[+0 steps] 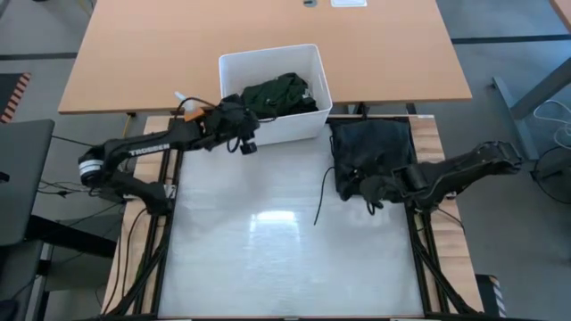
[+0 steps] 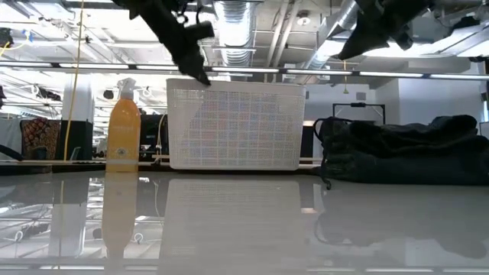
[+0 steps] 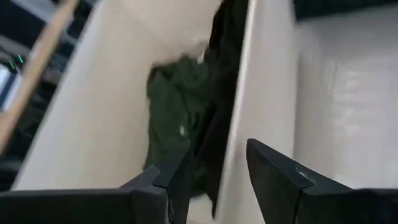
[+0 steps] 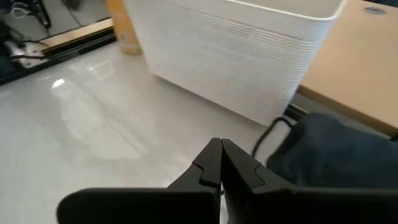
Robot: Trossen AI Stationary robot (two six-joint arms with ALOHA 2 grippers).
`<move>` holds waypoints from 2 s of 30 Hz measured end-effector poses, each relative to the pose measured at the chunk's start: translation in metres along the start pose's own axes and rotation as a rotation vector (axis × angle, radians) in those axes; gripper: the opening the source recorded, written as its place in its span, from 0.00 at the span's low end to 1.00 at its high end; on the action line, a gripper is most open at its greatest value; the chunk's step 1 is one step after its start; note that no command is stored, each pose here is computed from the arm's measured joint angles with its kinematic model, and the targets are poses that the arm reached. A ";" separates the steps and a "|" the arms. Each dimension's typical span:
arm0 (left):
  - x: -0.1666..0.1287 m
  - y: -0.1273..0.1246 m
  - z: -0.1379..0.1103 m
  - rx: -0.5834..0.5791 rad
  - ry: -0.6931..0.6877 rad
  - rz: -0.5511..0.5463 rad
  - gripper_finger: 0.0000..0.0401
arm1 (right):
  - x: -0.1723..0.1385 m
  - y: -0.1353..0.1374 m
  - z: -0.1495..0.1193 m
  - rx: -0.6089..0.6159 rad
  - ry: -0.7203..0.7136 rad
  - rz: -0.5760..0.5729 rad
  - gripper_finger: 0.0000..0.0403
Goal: Fold laundry
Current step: Remove the green polo from the white bin
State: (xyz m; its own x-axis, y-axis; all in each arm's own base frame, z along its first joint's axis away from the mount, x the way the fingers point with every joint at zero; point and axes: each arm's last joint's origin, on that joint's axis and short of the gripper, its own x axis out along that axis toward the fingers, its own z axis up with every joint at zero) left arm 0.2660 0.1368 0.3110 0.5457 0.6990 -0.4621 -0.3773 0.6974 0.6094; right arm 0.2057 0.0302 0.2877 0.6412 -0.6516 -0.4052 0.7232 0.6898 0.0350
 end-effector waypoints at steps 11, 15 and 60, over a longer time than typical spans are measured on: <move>-0.005 -0.004 -0.014 0.049 0.155 -0.268 0.35 | 0.003 0.016 -0.013 -0.050 0.038 0.028 0.07; -0.010 0.002 -0.014 0.058 0.225 -0.193 0.35 | 0.004 0.017 -0.012 -0.033 0.033 0.035 0.07; -0.051 -0.021 -0.022 0.247 0.543 -0.334 0.00 | -0.014 0.039 -0.027 0.004 0.053 0.161 0.07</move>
State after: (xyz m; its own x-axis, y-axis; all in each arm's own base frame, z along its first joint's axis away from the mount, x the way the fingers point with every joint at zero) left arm 0.2294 0.0906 0.3073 0.1265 0.4777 -0.8694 -0.0365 0.8781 0.4771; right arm 0.2183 0.0744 0.2700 0.7342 -0.5155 -0.4418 0.6137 0.7822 0.1072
